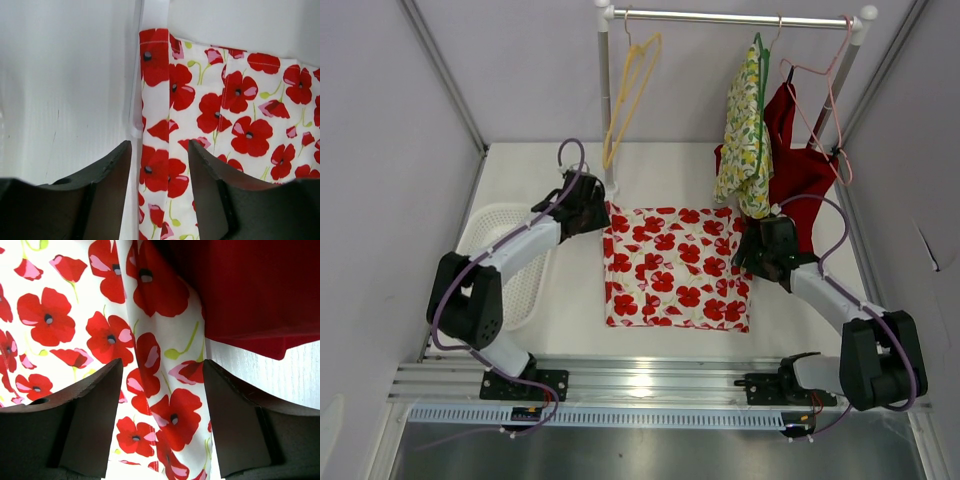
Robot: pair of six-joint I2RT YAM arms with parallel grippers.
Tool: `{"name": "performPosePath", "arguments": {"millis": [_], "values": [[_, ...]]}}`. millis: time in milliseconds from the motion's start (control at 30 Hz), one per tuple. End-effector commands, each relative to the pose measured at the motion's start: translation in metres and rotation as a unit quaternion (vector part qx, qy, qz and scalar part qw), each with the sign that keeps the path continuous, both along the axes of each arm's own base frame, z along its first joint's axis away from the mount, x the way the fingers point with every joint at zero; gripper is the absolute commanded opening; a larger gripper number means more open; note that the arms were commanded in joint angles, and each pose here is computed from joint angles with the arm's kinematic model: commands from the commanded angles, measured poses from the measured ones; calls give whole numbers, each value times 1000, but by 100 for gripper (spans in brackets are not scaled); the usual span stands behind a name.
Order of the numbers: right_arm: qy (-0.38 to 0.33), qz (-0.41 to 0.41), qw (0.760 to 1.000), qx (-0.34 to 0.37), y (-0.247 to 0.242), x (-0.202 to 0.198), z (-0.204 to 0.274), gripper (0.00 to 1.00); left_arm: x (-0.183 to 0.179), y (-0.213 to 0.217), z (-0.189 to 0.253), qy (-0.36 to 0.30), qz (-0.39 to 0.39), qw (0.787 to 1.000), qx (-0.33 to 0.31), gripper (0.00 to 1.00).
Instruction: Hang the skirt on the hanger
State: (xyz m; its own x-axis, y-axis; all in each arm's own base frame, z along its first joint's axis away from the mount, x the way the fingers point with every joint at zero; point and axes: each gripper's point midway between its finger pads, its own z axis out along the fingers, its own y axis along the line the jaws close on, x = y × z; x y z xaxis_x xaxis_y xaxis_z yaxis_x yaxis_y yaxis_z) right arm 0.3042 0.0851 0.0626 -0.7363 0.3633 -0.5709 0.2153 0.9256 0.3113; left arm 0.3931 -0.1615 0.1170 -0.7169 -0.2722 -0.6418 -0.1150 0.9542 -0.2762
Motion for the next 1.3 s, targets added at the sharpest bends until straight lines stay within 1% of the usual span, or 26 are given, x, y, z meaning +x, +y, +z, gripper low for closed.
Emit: {"name": "performPosePath", "arguments": {"millis": [0,67,167,333,400,433,467,533,567,600,633,700,733,900,1067,1200,1267], "values": [[-16,-3,1000,-6,-4,-1,11,70,-29,-3,-8,17,-18,1000,15,52],[-15,-2,1000,-4,-3,-3,11,70,-42,-5,-17,25,-27,999,20,52],[-15,-2,1000,-2,-4,-5,10,70,-55,-24,-25,26,-62,997,36,53],[-11,-3,1000,-1,-4,-8,6,70,-62,-28,-43,49,-71,993,76,52],[-11,-3,1000,-1,-4,-9,6,70,-63,-26,-50,59,-67,991,96,49],[-11,-3,1000,-1,-4,-9,6,70,-62,-25,-52,61,-66,991,99,47],[-13,-3,1000,0,-4,-9,7,70,-62,-25,-54,63,-67,990,103,41],[-13,-1,1000,-1,-4,-9,7,70,-62,-22,-61,72,-64,988,117,34],[-13,-1,1000,-1,-4,-9,7,70,-63,-20,-63,76,-63,987,123,28],[-12,-1,1000,-1,-3,-9,6,70,-62,-17,-66,77,-60,986,132,24],[-13,0,1000,-1,-3,-9,7,70,-62,-15,-66,78,-59,986,136,16],[-12,-2,1000,-2,-4,-9,6,70,-62,-11,-66,77,-53,986,140,7],[-12,-1,1000,-3,-4,-9,6,70,-61,-8,-63,75,-48,986,143,0],[-9,0,1000,-4,-5,-11,3,70,-61,15,-63,84,-12,987,137,0],[-6,0,1000,-3,-5,-13,-3,70,-69,32,-75,102,10,990,98,0],[0,0,1000,-2,-5,-15,-8,71,-71,34,-78,108,15,991,81,0],[-1,2,1000,1,-4,-16,-10,71,-71,31,-80,108,12,992,62,0]]}}
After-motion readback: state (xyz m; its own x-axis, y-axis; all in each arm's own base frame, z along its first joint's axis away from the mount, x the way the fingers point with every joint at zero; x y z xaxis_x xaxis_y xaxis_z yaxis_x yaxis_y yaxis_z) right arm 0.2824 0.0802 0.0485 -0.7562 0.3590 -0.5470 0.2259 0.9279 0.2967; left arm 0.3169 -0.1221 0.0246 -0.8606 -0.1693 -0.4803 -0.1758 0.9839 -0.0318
